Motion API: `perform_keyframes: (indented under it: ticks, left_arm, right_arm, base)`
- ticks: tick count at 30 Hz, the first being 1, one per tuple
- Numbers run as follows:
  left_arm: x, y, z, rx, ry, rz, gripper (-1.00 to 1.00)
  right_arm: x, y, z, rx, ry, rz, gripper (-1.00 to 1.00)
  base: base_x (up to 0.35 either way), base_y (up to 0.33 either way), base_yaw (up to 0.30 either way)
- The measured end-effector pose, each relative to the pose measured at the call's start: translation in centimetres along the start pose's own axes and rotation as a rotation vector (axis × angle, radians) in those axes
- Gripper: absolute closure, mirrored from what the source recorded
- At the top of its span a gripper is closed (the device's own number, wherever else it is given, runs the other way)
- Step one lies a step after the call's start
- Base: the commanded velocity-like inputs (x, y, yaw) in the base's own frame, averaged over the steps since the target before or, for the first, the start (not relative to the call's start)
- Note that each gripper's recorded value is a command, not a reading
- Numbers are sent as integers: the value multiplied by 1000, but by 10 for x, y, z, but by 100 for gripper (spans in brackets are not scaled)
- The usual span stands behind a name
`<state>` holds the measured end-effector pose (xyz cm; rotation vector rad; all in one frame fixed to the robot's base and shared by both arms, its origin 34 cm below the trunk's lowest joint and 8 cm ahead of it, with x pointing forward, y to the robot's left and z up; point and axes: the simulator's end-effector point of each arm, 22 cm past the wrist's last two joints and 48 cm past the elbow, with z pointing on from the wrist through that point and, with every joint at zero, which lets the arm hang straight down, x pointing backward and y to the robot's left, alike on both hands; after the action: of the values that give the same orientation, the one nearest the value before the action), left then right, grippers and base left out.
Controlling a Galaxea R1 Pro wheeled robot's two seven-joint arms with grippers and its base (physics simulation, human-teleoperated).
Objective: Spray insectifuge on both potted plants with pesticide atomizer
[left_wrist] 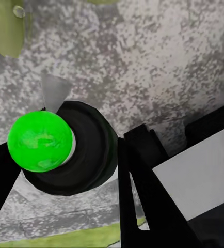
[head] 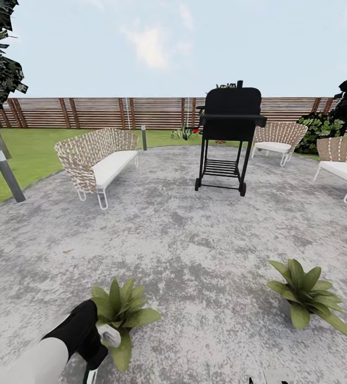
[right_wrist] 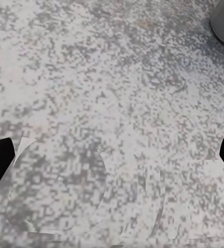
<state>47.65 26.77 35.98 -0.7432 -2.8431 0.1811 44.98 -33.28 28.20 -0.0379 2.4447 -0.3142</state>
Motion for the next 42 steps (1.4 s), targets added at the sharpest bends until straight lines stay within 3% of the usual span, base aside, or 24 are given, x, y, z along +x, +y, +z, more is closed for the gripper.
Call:
perform_keyframes:
  ticks: [4, 8, 13, 19, 29, 38, 42]
  left_arm:
    - [-13, -22, 2, 17, -9, 31, 100]
    - [-8, -12, 1, 6, -6, 23, 100]
    - [12, 22, -2, -31, 13, -13, 100]
    - [12, 21, -3, -27, 11, -19, 100]
    - [11, 19, -2, -27, 11, -14, 100]
    - [18, 28, -2, -36, 21, -25, 100]
    - [27, 43, -4, -64, 28, -37, 100]
  right_arm:
    - [0, 0, 0, 0, 0, 0, -100]
    - [0, 0, 0, 0, 0, 0, -100]
    - [0, 0, 0, 0, 0, 0, -100]
    - [0, -1, 0, 1, 1, -1, -100]
    - [0, -1, 0, 2, 0, -1, -100]
    - [0, -1, 0, 1, 0, -1, -100]
    - [0, -1, 0, 1, 0, -1, -100]
  base:
    - [0, 0, 0]
    - [0, 0, 0]
    - [0, 0, 0]
    - [0, -23, 0]
    - [-14, -248, 0]
    - [-258, -52, 0]
    - [-38, -1, 0]
